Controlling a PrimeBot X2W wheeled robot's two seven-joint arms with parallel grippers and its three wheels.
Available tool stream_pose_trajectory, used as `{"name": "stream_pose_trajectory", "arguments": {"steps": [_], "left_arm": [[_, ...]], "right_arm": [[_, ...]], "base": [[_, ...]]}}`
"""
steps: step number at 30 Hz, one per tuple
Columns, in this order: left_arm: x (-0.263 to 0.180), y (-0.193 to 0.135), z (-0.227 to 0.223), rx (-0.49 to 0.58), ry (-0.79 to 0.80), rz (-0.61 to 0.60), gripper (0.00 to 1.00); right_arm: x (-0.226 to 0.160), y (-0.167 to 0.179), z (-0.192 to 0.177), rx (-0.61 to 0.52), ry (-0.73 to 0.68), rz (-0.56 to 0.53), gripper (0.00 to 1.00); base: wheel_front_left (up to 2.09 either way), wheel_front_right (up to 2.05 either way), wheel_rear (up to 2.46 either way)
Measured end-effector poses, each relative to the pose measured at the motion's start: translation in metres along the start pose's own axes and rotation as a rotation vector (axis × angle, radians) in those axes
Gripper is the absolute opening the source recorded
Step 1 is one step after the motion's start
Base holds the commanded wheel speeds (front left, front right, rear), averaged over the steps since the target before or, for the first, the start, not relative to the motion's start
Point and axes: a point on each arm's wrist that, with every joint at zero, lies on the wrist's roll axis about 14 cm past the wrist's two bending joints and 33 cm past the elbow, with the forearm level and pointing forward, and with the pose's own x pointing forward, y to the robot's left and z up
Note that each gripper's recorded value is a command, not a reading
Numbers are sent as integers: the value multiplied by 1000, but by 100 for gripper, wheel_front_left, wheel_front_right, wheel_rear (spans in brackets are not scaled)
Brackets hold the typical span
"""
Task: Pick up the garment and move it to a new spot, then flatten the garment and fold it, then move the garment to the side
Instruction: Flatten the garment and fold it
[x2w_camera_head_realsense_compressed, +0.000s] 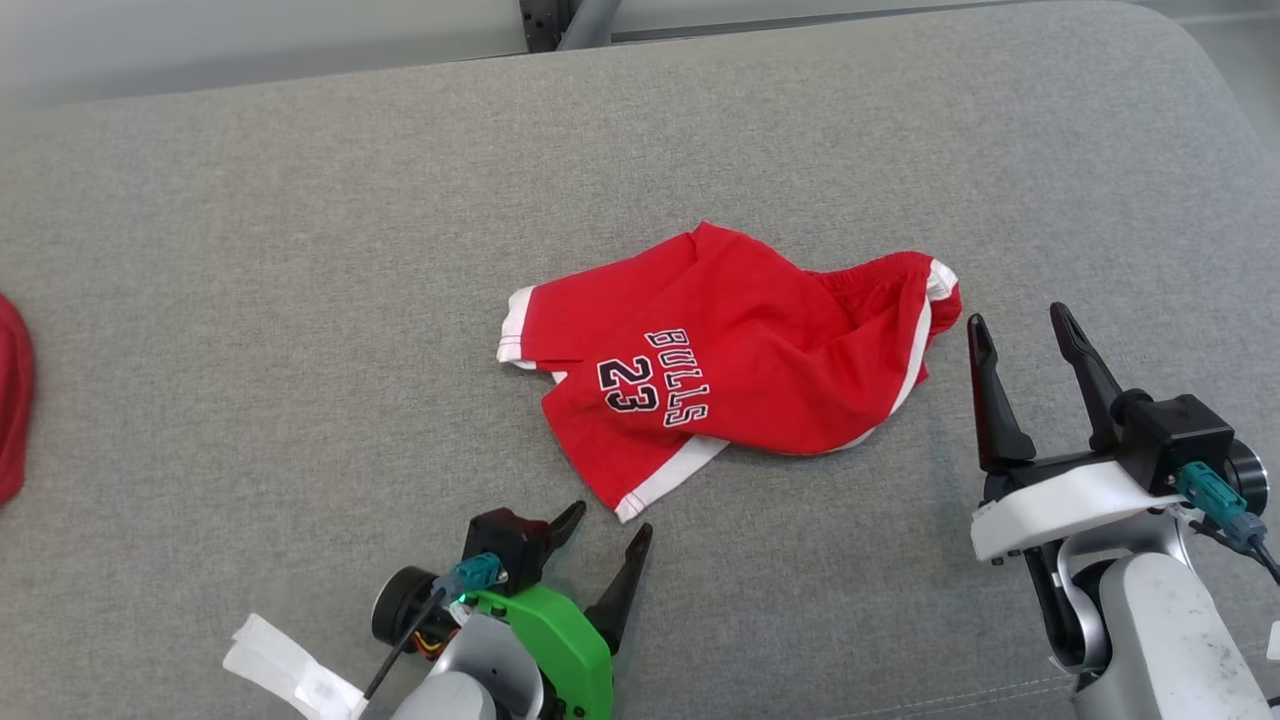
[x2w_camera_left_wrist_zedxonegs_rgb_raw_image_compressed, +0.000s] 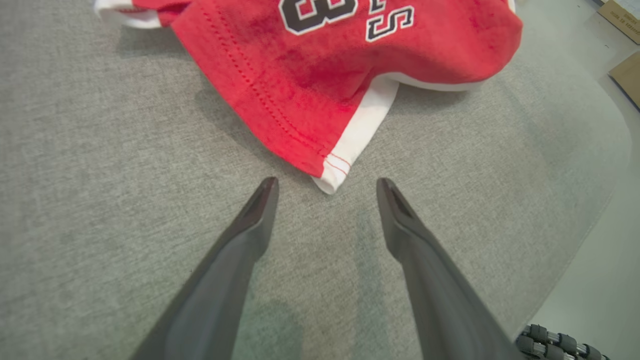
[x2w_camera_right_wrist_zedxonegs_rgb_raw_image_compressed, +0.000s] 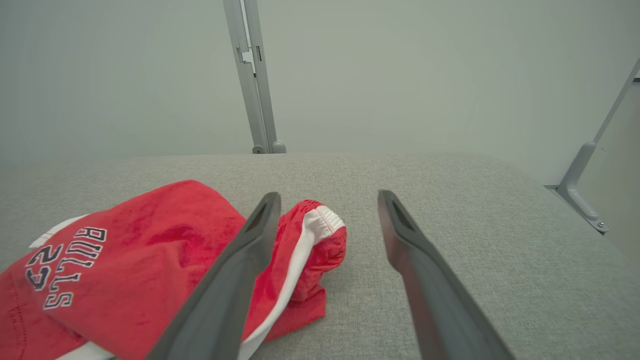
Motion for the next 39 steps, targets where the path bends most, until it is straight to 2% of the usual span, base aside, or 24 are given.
{"name": "stream_pose_trajectory", "arguments": {"steps": [6, 7, 8, 9, 18, 36, 37, 38, 39], "left_arm": [[14, 3, -3, -9, 5, -3, 100], [16, 4, -4, -9, 7, -4, 84], [18, 4, -4, -13, 6, -7, 47], [19, 4, -4, -18, 8, -7, 0], [23, 17, -4, -22, -9, 17, 0], [22, 47, -3, -25, -33, 88, 0], [22, 49, -3, -26, -34, 91, 0], [22, 50, -3, -27, -37, 93, 0], [22, 51, -3, -27, -38, 96, 0]], "right_arm": [[-1, -7, -6, -3, 19, -18, 100], [-1, -8, -7, -3, 20, -21, 100], [-1, -9, -7, -4, 22, -24, 100], [-1, -10, -8, -4, 24, -26, 100], [4, -18, -21, -19, 81, -22, 100], [52, -2, -70, -85, 271, 150, 100], [54, 0, -72, -85, 275, 159, 75], [56, 1, -73, -84, 276, 165, 35], [58, 3, -74, -82, 276, 171, 0]], "base": [[0, 0, 0], [0, 0, 0], [0, 0, 0], [0, 0, 0], [0, 0, 0], [0, 0, 0], [0, 0, 0], [0, 0, 0], [0, 0, 0]]}}
